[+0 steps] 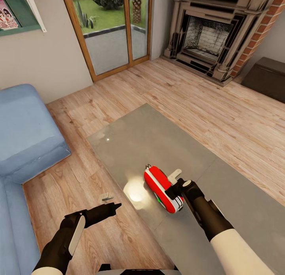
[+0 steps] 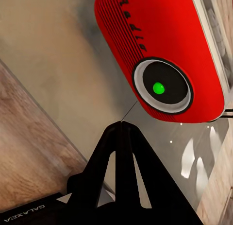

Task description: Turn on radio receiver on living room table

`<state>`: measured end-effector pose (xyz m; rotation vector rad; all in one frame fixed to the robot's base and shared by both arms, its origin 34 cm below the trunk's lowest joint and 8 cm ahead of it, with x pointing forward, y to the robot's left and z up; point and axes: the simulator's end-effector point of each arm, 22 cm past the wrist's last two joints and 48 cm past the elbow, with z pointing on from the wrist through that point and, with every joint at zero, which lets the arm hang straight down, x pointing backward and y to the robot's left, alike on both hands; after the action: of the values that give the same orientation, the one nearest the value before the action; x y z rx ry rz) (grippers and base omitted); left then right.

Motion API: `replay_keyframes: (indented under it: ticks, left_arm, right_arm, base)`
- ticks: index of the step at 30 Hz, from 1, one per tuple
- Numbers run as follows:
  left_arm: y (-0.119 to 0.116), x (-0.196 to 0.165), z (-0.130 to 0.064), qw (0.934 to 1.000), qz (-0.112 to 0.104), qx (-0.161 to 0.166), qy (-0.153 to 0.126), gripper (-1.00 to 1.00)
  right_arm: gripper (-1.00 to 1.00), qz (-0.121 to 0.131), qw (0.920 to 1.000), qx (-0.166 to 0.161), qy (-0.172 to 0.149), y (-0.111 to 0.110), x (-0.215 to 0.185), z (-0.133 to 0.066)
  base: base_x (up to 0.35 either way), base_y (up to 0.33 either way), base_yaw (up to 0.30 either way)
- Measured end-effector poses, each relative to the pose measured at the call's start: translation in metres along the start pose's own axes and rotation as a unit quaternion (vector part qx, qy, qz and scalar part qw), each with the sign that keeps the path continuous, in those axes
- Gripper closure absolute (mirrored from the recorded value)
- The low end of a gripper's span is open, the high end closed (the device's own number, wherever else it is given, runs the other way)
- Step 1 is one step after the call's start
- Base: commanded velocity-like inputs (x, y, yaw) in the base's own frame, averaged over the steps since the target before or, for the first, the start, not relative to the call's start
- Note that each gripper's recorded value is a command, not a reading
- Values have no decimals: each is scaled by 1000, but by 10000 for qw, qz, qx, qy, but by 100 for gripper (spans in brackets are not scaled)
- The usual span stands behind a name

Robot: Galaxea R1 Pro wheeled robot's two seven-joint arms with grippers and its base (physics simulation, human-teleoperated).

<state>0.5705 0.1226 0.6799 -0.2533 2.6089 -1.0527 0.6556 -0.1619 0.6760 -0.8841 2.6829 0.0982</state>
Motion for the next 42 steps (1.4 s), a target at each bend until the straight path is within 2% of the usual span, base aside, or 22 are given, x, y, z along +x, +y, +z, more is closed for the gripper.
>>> replay_keyframes:
  ticks: [14,21,32,42]
  left_arm:
    - [0,0,0,10000,1,-1,-1,100]
    - [0,0,0,10000,0,-8,0,100]
    - [1,0,0,10000,-1,-11,1,100]
    - [1,0,0,10000,1,-32,5,100]
  right_arm:
    - [100,-44,10000,21,-70,-1,-3,0]
    - [100,-138,9993,31,-334,-2,-14,-1]
    - [100,-91,9992,12,-383,-3,-16,0]
    - [100,-169,9989,-62,-437,2,-9,8]
  base:
    - [0,0,0]
    - [0,0,0]
    - [0,0,0]
    - [0,0,0]
